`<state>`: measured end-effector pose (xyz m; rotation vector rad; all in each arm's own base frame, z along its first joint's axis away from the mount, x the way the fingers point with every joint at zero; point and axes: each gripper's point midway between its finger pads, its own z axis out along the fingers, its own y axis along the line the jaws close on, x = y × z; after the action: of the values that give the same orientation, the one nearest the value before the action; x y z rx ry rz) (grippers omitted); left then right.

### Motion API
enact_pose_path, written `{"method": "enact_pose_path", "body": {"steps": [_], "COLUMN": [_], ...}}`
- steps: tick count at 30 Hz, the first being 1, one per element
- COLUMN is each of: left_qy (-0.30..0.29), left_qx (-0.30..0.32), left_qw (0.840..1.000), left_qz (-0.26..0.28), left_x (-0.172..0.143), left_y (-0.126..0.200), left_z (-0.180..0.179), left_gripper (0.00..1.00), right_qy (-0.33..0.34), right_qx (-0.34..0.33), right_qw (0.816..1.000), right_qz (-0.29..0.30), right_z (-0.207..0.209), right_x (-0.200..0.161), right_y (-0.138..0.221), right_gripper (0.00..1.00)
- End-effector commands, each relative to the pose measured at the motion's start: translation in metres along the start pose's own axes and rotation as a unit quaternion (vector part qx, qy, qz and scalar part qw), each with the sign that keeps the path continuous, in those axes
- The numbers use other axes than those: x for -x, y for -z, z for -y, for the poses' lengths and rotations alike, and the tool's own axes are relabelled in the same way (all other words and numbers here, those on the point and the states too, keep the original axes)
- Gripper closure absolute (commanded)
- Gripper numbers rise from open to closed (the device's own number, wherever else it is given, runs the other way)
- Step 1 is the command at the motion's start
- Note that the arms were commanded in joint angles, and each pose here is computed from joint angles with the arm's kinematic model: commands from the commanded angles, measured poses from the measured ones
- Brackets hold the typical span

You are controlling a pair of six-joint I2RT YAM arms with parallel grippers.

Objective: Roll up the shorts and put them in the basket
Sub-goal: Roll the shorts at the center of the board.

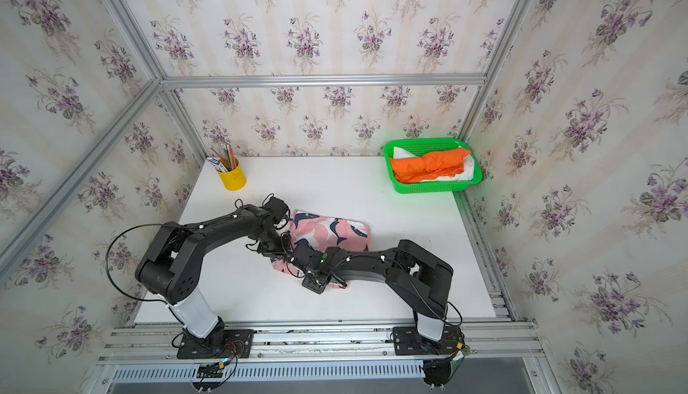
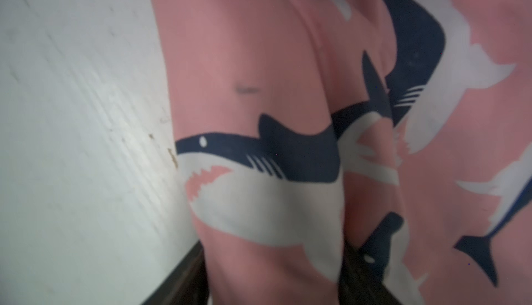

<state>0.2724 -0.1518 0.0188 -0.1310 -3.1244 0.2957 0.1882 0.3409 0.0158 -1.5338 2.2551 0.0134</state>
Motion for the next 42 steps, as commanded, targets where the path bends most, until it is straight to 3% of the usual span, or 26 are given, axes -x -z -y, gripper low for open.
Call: {"method": "enact_pose_path", "body": {"steps": [1,2,4,9,13,15,20,27,30,33,34,38,42], "left_qy": [0.001,0.005,0.013,0.023,0.017,0.009,-0.008,-0.042,-0.058,-0.057,-0.058,-0.057,-0.063], "left_qx": [0.020,0.021,0.027,0.039,0.024,0.010,-0.008,-0.022,-0.018,-0.002,0.001,0.042,0.058], "left_qw": [1.000,1.000,0.999,0.994,0.992,0.994,0.995,0.996,0.997,0.998,0.998,0.997,0.996], "left_qz": [0.012,0.020,0.036,0.096,0.120,0.111,0.098,0.072,0.050,0.027,0.020,0.000,-0.020], "left_x": [0.005,0.007,0.008,0.003,-0.010,-0.019,-0.026,-0.003,0.009,0.015,0.015,0.016,0.013], "left_y": [0.007,0.012,0.025,0.079,0.113,0.116,0.110,0.085,0.068,0.047,0.041,0.016,-0.001], "left_z": [-0.008,-0.010,-0.014,-0.021,-0.016,-0.010,0.001,0.028,0.038,0.035,0.034,0.017,0.009], "left_gripper": [0.69,0.64,0.57,0.37,0.34,0.33,0.32,0.29,0.28,0.31,0.35,0.68,0.79], "right_qy": [-0.025,-0.043,-0.076,-0.156,-0.200,-0.232,-0.312,-0.416,-0.434,-0.431,-0.430,-0.423,-0.422], "right_qx": [0.055,0.085,0.155,0.321,0.435,0.493,0.514,0.471,0.433,0.424,0.417,0.332,0.263], "right_qw": [0.997,0.994,0.985,0.934,0.876,0.836,0.797,0.778,0.790,0.796,0.801,0.843,0.868], "right_qz": [-0.052,-0.046,-0.025,0.025,0.053,0.069,0.053,0.006,-0.010,-0.003,0.001,0.006,0.000], "right_z": [-0.020,-0.030,-0.050,-0.078,-0.075,-0.062,-0.024,0.009,0.020,0.024,0.027,0.050,0.062], "right_x": [-0.031,-0.029,-0.021,0.013,0.037,0.046,0.029,-0.021,-0.037,-0.035,-0.033,-0.038,-0.058], "right_y": [-0.005,0.000,0.017,0.066,0.095,0.103,0.071,0.002,-0.013,-0.005,-0.001,0.023,0.047], "right_gripper": [0.76,0.84,0.91,0.96,0.97,0.97,0.94,0.90,0.83,0.74,0.69,0.52,0.51]}}
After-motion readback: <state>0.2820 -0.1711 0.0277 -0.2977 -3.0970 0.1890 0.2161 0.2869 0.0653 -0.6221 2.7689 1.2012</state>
